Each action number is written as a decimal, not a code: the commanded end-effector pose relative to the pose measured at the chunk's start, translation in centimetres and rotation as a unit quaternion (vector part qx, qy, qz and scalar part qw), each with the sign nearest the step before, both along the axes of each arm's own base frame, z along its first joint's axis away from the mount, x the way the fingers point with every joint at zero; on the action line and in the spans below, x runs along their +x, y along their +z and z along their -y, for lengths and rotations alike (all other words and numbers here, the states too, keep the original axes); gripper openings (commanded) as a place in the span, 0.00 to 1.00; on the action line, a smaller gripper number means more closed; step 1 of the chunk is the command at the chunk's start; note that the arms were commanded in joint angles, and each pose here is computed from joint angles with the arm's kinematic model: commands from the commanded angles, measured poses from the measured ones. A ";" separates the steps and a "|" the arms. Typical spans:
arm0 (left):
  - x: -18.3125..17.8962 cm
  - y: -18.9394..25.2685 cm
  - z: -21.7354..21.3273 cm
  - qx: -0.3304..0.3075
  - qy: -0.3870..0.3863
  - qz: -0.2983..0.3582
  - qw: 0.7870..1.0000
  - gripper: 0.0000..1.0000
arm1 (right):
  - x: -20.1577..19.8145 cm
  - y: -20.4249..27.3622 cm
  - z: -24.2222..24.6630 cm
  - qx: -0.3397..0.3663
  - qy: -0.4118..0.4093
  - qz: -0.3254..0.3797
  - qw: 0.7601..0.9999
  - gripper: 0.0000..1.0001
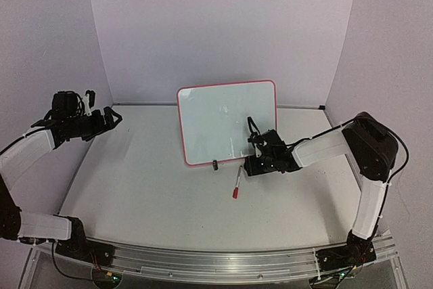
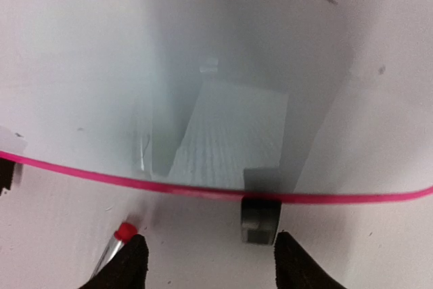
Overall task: Write a sentence on the whiteboard
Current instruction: Move the whiteboard stand, then pick up the whiteboard marker from the center of the board, then pass from the right arm to the left, then open the pen cap of the whiteboard marker.
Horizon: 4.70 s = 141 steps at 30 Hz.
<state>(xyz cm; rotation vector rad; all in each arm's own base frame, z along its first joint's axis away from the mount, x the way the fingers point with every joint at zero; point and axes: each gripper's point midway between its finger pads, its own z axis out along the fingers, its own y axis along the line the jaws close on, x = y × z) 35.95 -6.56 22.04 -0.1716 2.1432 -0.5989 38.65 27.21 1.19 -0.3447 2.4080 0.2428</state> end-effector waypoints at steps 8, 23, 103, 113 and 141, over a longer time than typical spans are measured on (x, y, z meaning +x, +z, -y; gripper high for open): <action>-0.5 0.0 0.2 0.002 -0.012 0.012 1.000 1.00 | -3.6 3.9 2.8 0.056 -0.122 -0.061 0.989 0.67; -1.7 -0.4 1.0 -0.020 -0.028 0.007 0.999 0.99 | -6.0 3.7 -3.3 0.018 -0.150 -0.161 0.975 0.49; -10.0 7.7 31.1 -0.163 -0.396 0.135 0.893 0.00 | -5.1 28.9 -14.2 0.444 -0.119 0.080 0.885 0.00; -12.1 5.8 30.9 -0.107 -0.487 0.094 0.862 0.00 | -5.3 29.1 -7.9 0.261 -0.040 0.099 0.959 0.95; -20.0 4.4 28.8 -0.093 -0.679 0.023 0.728 0.00 | -16.5 28.1 -11.2 0.331 0.364 -0.245 0.835 0.76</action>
